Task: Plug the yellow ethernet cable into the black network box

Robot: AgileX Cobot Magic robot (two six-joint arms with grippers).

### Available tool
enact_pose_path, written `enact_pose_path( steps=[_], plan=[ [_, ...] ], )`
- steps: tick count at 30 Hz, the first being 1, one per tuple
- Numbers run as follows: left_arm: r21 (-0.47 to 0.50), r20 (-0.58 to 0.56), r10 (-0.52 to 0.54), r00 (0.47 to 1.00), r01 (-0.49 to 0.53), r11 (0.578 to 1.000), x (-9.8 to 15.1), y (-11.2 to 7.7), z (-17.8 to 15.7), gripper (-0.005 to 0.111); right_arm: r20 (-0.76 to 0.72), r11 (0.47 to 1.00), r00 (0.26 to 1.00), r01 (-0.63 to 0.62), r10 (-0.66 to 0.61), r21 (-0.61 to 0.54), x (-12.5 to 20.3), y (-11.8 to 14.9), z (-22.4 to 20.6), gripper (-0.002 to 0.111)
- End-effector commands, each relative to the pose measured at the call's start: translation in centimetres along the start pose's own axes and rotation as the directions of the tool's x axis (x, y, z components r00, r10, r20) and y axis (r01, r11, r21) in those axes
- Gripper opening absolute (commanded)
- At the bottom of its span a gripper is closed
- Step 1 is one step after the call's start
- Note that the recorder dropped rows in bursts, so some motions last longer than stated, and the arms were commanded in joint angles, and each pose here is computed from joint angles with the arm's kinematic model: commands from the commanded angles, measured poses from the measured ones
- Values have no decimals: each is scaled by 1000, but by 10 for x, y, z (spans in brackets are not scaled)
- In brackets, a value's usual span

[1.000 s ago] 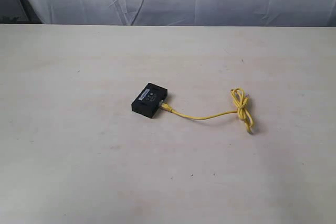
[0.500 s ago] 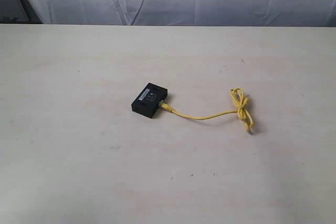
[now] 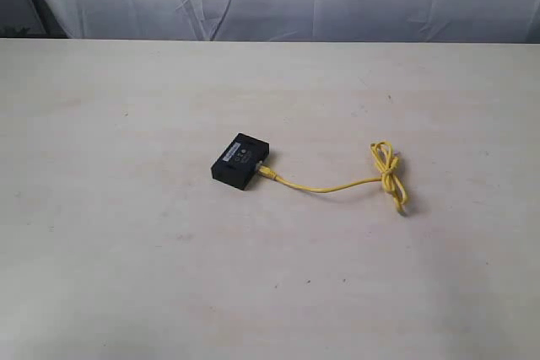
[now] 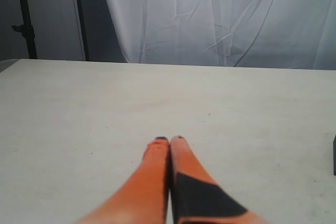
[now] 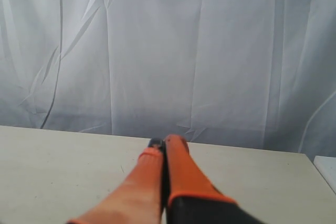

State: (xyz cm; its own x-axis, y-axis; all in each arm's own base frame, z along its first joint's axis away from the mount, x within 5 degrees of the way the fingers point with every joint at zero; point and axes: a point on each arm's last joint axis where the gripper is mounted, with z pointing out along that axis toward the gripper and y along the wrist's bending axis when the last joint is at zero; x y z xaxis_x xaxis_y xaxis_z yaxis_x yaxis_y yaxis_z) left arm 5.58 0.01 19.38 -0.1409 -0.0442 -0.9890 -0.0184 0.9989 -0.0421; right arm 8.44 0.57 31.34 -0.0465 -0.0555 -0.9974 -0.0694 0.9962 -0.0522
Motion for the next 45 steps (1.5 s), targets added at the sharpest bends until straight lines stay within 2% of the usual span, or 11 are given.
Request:
enact_pose_path(
  steps=[1,12,15,23,25,27,45],
  plan=[
    [-1,0,2,1000,-2,1000,1,0,0,0,7,1000,1000,-2,2,6,1,0,-1,0],
    [-1,0,2,1000,-2,1000,1,0,0,0,13,1000,1000,23,-23,10,0,-1,-1,0],
    [-1,0,2,1000,-2,1000,1,0,0,0,-51,1000,998,23,-23,5,8,0,0,0],
    [-2,4,4,1000,-4,1000,1,0,0,0,-3,1000,1000,23,-23,18,80,3,-8,0],
    [-2,4,4,1000,-4,1000,1,0,0,0,-13,998,1000,-17,18,54,103,2,-13,0],
    [-2,4,4,1000,-4,1000,1,0,0,0,-8,997,999,-36,37,73,112,1,-15,0],
    [-2,4,4,1000,-4,1000,1,0,0,0,-94,997,995,-34,40,64,122,3,-23,0]
  ],
)
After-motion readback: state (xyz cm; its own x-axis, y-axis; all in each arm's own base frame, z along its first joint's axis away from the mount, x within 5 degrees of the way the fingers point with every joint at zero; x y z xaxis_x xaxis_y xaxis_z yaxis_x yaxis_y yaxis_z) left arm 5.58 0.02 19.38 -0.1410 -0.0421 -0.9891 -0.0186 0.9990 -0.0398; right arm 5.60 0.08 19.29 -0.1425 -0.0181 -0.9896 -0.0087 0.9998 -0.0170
